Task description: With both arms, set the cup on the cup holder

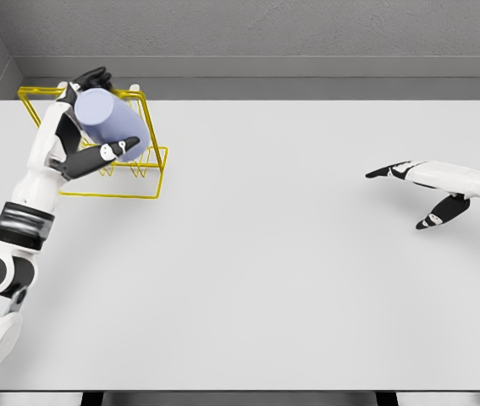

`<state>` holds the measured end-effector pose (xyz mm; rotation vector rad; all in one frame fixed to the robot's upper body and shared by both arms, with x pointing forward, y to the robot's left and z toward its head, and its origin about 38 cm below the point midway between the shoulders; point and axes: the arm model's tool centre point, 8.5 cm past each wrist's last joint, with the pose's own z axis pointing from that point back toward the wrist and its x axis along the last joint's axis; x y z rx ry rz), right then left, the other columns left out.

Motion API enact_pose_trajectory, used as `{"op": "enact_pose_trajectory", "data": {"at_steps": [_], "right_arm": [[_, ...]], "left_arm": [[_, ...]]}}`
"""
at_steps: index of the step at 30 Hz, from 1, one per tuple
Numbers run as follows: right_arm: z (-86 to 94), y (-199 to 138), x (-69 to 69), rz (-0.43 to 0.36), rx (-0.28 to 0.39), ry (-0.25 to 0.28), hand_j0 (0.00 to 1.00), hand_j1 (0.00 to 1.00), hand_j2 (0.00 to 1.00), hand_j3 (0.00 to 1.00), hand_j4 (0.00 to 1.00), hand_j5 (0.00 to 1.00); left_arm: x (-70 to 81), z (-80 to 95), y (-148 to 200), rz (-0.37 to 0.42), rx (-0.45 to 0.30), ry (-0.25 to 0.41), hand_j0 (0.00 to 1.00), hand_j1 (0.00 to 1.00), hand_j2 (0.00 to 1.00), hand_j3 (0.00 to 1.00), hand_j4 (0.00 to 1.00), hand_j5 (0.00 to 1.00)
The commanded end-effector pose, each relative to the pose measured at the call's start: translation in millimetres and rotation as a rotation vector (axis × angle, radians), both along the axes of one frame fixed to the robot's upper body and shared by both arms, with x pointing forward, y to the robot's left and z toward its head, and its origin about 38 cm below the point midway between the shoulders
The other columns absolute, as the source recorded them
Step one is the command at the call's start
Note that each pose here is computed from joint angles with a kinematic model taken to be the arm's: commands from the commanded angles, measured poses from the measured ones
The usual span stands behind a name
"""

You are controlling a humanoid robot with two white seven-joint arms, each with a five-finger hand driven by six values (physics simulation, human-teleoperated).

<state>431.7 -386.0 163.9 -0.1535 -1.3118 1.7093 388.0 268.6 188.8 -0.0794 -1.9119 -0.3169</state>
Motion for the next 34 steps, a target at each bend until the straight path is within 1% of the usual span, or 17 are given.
{"op": "enact_pose_trajectory", "data": {"at_steps": [1, 16, 17, 20, 21, 23, 24, 26, 27, 28, 29, 30, 34], "right_arm": [[0.7, 0, 0.1, -0.003, 0.004, 0.001, 1.00, 1.00, 1.00, 1.00, 1.00, 1.00], [0.0, 1, -0.1, 0.001, 0.003, 0.002, 1.00, 1.00, 1.00, 1.00, 1.00, 1.00], [0.0, 1, -0.1, 0.001, 0.003, 0.002, 1.00, 1.00, 1.00, 1.00, 1.00, 1.00], [-0.5, 6, 1.7, 0.011, 0.007, 0.002, 1.00, 1.00, 1.00, 1.00, 1.00, 1.00], [-2.6, 8, 1.4, 0.015, 0.009, 0.006, 1.00, 1.00, 1.00, 1.00, 1.00, 1.00], [-2.6, 8, 1.4, 0.015, 0.009, 0.006, 1.00, 1.00, 1.00, 1.00, 1.00, 1.00], [-2.6, 8, 1.4, 0.015, 0.009, 0.006, 1.00, 1.00, 1.00, 1.00, 1.00, 1.00], [-2.6, 8, 1.4, 0.015, 0.009, 0.006, 1.00, 1.00, 1.00, 1.00, 1.00, 1.00], [-2.6, 8, 1.4, 0.015, 0.009, 0.006, 1.00, 1.00, 1.00, 1.00, 1.00, 1.00], [-2.6, 8, 1.4, 0.015, 0.009, 0.006, 1.00, 1.00, 1.00, 1.00, 1.00, 1.00], [-2.6, 8, 1.4, 0.015, 0.009, 0.006, 1.00, 1.00, 1.00, 1.00, 1.00, 1.00], [-2.6, 8, 1.4, 0.015, 0.009, 0.006, 1.00, 1.00, 1.00, 1.00, 1.00, 1.00], [-2.4, 9, 1.4, 0.016, 0.009, 0.006, 1.00, 1.00, 1.00, 1.00, 1.00, 1.00]], "left_arm": [[0.4, -0.1, 1, 0.006, 0.003, 0.002, 1.00, 1.00, 1.00, 1.00, 1.00, 1.00], [-0.8, 0.7, 1, 0.003, 0.002, -0.006, 1.00, 1.00, 1.00, 1.00, 1.00, 1.00], [-2.7, 1.8, 10, 0.028, 0.000, -0.014, 1.00, 1.00, 1.00, 1.00, 1.00, 1.00], [-7.0, 8.1, 14, 0.022, -0.014, -0.083, 1.00, 1.00, 1.00, 1.00, 1.00, 1.00], [-9.8, 5.0, 15, 0.022, -0.013, -0.079, 1.00, 1.00, 1.00, 1.00, 1.00, 1.00], [-13.0, 4.0, 27, 0.061, -0.018, -0.079, 1.00, 1.00, 1.00, 1.00, 1.00, 1.00], [-14.6, 5.1, 31, 0.069, -0.022, -0.093, 1.00, 1.00, 1.00, 1.00, 1.00, 1.00], [-23.1, 0.3, 34, 0.068, -0.030, -0.119, 1.00, 1.00, 1.00, 1.00, 1.00, 1.00], [-27.0, -3.5, 38, 0.076, -0.026, -0.113, 1.00, 1.00, 1.00, 1.00, 1.00, 1.00], [-28.2, -3.7, 41, 0.076, -0.016, -0.113, 1.00, 1.00, 1.00, 1.00, 1.00, 1.00], [-34.9, -8.1, 41, 0.070, -0.022, -0.128, 1.00, 1.00, 1.00, 1.00, 1.00, 1.00], [-39.3, -8.1, 41, 0.061, -0.030, -0.157, 1.00, 1.00, 1.00, 1.00, 1.00, 1.00], [-47.1, -15.3, 41, 0.057, -0.036, -0.157, 1.00, 1.00, 1.00, 1.00, 1.00, 1.00]]}}
